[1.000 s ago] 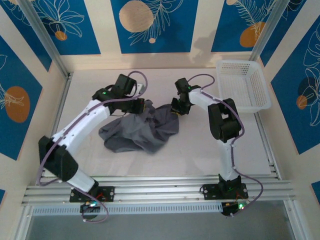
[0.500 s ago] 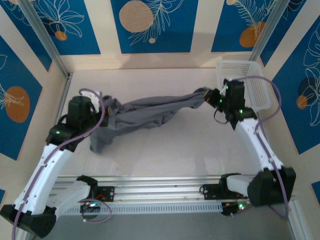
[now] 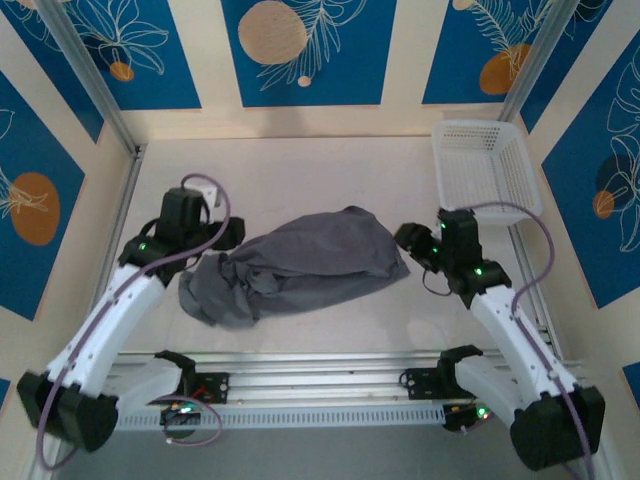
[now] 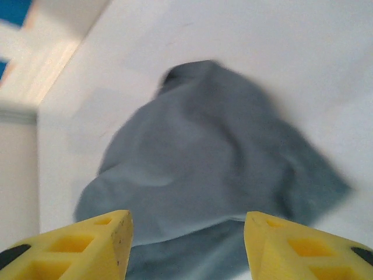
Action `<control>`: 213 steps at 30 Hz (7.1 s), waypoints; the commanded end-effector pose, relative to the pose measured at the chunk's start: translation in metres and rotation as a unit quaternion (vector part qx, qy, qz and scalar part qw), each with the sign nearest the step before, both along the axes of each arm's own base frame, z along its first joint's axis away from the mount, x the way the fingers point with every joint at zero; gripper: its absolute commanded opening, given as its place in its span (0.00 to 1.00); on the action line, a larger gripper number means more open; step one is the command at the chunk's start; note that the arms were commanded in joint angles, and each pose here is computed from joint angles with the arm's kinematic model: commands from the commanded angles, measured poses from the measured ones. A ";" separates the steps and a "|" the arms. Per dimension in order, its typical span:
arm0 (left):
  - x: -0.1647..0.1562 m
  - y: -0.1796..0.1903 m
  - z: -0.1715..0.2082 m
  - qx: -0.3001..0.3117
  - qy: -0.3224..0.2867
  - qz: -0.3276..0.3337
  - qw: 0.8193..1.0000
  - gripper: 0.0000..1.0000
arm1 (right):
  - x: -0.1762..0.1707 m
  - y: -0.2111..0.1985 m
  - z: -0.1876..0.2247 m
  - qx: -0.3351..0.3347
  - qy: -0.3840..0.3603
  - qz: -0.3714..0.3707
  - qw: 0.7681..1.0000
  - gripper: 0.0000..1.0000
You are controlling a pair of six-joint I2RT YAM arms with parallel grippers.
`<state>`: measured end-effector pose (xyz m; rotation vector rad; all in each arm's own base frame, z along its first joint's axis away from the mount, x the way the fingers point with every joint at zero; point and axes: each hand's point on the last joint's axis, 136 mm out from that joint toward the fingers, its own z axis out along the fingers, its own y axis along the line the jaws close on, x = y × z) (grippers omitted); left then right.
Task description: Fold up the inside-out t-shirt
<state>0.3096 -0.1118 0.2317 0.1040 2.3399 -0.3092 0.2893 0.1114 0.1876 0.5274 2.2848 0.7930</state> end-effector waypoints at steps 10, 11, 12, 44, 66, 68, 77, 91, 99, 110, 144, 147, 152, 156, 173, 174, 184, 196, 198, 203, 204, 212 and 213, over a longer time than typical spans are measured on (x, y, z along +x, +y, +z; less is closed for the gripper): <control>-0.003 0.012 -0.122 0.004 0.222 0.135 0.966 0.59 | 0.006 0.219 -0.068 -0.191 0.001 0.421 0.887 0.77; -0.010 0.020 -0.131 0.002 0.241 0.164 0.956 0.56 | 0.003 0.229 -0.082 -0.195 0.015 0.448 0.872 0.77; -0.016 0.023 -0.137 -0.004 0.255 0.180 0.950 0.56 | -0.002 0.239 -0.093 -0.195 0.029 0.477 0.857 0.77; -0.023 -0.095 -0.112 -0.267 0.218 -0.108 0.932 0.75 | 0.023 0.229 0.007 0.016 -0.009 0.417 0.909 0.00; -0.012 -0.091 0.013 -0.271 0.058 -0.206 0.938 0.00 | -0.013 0.122 -0.082 0.010 0.112 0.280 0.954 0.40; -0.018 -0.096 0.016 -0.275 0.057 -0.231 0.932 0.00 | -0.007 0.127 -0.061 -0.050 0.043 0.288 0.955 0.59; -0.025 -0.094 0.027 -0.251 0.046 -0.254 0.933 0.00 | 0.015 0.187 -0.018 -0.177 -0.162 0.448 0.861 0.68; -0.026 -0.092 0.021 -0.249 0.052 -0.245 0.936 0.00 | 0.046 0.216 -0.081 -0.156 -0.060 0.485 0.858 0.53; -0.006 -0.038 -0.021 -0.124 0.078 -0.097 0.984 0.00 | 0.025 0.210 -0.007 -0.031 -0.074 0.480 0.873 0.00; 0.034 -0.008 -0.036 -0.082 0.048 -0.019 0.995 0.23 | -0.043 0.180 0.112 0.149 -0.150 0.519 0.828 0.00; -0.009 -0.175 -0.016 -0.311 0.075 -0.184 0.929 0.00 | 0.054 0.097 0.015 0.067 0.030 0.276 0.958 0.01; -0.026 -0.183 0.027 -0.385 0.097 -0.263 0.880 0.00 | 0.075 0.072 -0.045 0.012 0.089 0.264 0.960 0.05; -0.048 -0.182 0.055 -0.359 0.117 -0.318 0.870 0.00 | 0.078 0.083 -0.039 -0.051 0.083 0.283 0.954 0.24; -0.044 -0.174 0.054 -0.341 0.122 -0.303 0.882 0.00 | 0.067 0.073 0.010 -0.058 -0.010 0.247 0.967 0.49; -0.034 -0.175 0.044 -0.341 0.149 -0.287 0.883 0.00 | 0.008 0.159 0.059 -0.278 -0.428 0.326 0.796 0.58; -0.034 -0.175 0.044 -0.341 0.149 -0.286 0.883 0.00 | 0.010 0.165 0.054 -0.280 -0.429 0.339 0.789 0.59; -0.031 -0.171 0.049 -0.338 0.137 -0.277 0.889 0.00 | 0.022 0.200 0.012 -0.276 -0.402 0.419 0.766 0.65; 0.033 -0.097 -0.031 -0.142 0.109 -0.169 0.969 0.00 | -0.096 0.191 0.091 0.057 -0.310 0.573 0.757 0.00; 0.051 -0.116 -0.031 -0.181 0.112 -0.188 0.959 0.00 | -0.091 0.189 0.100 0.093 -0.310 0.560 0.763 0.00; 0.071 -0.132 -0.021 -0.234 0.077 -0.181 0.952 0.37 | -0.062 0.181 0.103 0.110 -0.302 0.508 0.800 0.00; 0.069 -0.127 -0.021 -0.220 0.073 -0.175 0.957 0.46 | -0.056 0.179 0.102 0.107 -0.302 0.496 0.807 0.00; 0.010 -0.074 -0.009 -0.133 0.051 -0.126 0.982 0.66 | -0.019 0.164 0.091 0.083 -0.289 0.434 0.849 0.00; 0.001 -0.078 -0.007 -0.151 0.050 -0.132 0.978 0.64 | -0.016 0.163 0.089 0.082 -0.285 0.430 0.852 0.00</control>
